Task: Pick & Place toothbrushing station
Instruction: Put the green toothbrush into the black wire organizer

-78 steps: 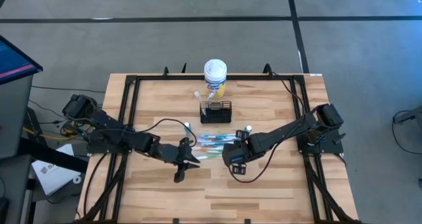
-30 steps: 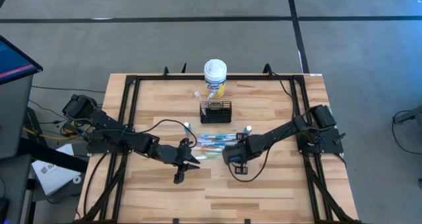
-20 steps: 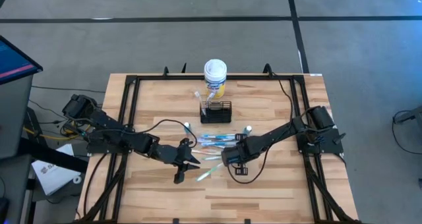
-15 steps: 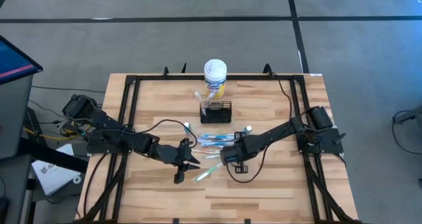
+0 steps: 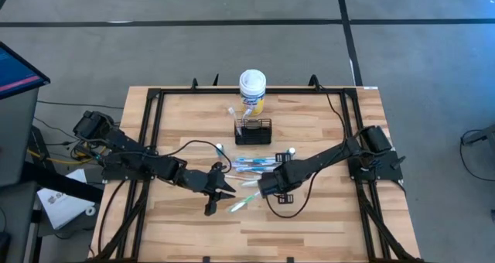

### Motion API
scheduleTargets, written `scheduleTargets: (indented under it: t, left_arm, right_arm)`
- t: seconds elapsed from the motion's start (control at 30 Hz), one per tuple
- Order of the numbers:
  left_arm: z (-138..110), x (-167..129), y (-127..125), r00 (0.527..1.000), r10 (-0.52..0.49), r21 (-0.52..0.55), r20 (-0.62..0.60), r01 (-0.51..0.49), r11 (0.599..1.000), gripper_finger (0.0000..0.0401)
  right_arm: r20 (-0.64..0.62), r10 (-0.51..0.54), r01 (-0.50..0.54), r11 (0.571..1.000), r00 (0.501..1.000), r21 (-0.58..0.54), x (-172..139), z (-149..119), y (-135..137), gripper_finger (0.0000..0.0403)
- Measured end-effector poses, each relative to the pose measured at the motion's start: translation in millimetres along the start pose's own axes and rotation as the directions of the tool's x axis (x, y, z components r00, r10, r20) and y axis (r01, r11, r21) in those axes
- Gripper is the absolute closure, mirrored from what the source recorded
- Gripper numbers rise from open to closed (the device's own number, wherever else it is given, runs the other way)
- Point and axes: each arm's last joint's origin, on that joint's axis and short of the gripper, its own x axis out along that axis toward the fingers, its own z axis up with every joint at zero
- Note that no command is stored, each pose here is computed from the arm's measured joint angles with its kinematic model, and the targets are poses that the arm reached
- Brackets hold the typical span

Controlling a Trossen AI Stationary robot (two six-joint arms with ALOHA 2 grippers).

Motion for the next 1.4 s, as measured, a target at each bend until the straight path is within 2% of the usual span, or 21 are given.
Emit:
scheduleTargets:
  t: [0.33, 0.5, 0.7, 0.83, 1.07, 1.3, 1.4]
  left_arm:
    - [12, 2, 7, 0.996, 0.009, -0.036, 0.094, -0.006, 0.999, 0.032]
    - [23, 3, 19, 0.986, 0.03, -0.07, 0.167, -0.019, 0.997, 0.032]
    - [30, 6, 40, 0.987, -0.002, -0.183, 0.162, 0.032, 0.983, 0.032]
    - [35, 6, 51, 0.984, -0.017, -0.206, 0.175, 0.053, 0.977, 0.032]
    - [41, 6, 69, 0.98, -0.075, -0.335, 0.182, 0.133, 0.933, 0.032]
    - [45, 5, 80, 0.972, -0.149, -0.447, 0.184, 0.218, 0.868, 0.032]
    - [47, 4, 83, 0.965, -0.183, -0.486, 0.185, 0.252, 0.837, 0.032]
  right_arm:
    - [0.054, -0.066, 0.068, 0.997, 0.996, -0.04, -39, 9, 3, 0.0393]
    - [0.108, -0.113, 0.121, 0.99, 0.988, -0.072, -55, 12, 8, 0.0393]
    - [0.158, -0.189, 0.207, 0.972, 0.969, -0.107, -68, 12, 14, 0.0393]
    - [0.183, -0.22, 0.246, 0.96, 0.958, -0.132, -74, 11, 17, 0.0393]
    - [0.239, -0.316, 0.357, 0.921, 0.918, -0.155, -80, 11, 21, 0.0393]
    - [0.296, -0.418, 0.478, 0.862, 0.859, -0.169, -82, 15, 21, 0.0393]
    - [0.338, -0.429, 0.504, 0.846, 0.838, -0.175, -83, 18, 24, 0.0393]
